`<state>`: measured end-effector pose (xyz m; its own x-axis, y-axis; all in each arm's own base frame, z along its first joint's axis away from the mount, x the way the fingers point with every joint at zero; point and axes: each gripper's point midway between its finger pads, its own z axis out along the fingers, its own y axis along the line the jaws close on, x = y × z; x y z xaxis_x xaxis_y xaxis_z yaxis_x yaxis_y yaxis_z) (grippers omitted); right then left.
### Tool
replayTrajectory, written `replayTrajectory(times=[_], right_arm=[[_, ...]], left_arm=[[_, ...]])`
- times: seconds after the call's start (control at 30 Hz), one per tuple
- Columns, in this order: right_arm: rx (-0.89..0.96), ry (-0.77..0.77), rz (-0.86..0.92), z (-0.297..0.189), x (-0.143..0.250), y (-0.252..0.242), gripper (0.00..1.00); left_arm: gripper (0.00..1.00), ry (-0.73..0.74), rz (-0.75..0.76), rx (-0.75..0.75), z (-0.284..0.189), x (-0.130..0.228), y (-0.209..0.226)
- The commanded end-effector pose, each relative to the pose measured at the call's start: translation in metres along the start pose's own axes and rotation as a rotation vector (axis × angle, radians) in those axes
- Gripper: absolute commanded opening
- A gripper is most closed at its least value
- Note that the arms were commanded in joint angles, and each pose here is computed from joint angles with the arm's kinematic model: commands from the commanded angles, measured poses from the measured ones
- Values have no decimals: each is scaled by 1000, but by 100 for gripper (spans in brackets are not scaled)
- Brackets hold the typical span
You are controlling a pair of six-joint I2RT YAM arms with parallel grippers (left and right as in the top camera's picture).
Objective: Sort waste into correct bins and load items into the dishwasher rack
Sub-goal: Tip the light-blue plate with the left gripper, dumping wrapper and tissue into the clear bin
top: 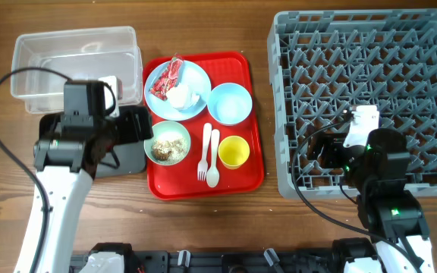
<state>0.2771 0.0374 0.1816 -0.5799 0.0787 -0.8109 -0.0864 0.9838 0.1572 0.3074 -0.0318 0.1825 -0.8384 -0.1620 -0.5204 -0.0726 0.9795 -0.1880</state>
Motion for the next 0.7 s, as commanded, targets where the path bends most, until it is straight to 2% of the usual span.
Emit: replayTrajectory(times=[0.0, 0.1, 0.17, 0.23, 0.37, 0.4, 0.5, 0.53, 0.6, 0.67], right_arm=[[-28, -38, 7, -7, -17, 6, 100], [-28, -39, 8, -7, -17, 6, 100], [-29, -41, 8, -7, -17, 6, 100], [-29, -39, 8, -7, -17, 6, 100], [-28, -37, 8, -7, -16, 6, 100], [-28, -37, 9, -7, -16, 6, 100], [-28, -37, 9, -7, -16, 6, 100], [-28, -37, 8, -7, -16, 6, 100], [-28, -37, 9, -7, -16, 6, 100], [-28, -37, 8, -7, -16, 6, 100]], left_arm=[[100, -108, 11, 84, 2, -38, -18], [100, -256, 75, 154, 14, -80, -45], [100, -292, 165, 180, 39, -93, -66], [98, -270, 193, 193, 74, -92, -82], [87, -122, 230, 195, 161, -54, -98], [81, -43, 240, 184, 190, -30, -97], [61, 49, 245, 159, 216, -2, -92], [49, 64, 244, 146, 218, 2, -89], [8, 52, 245, 80, 218, -2, -78], [4, -11, 241, 86, 199, -21, -83]])
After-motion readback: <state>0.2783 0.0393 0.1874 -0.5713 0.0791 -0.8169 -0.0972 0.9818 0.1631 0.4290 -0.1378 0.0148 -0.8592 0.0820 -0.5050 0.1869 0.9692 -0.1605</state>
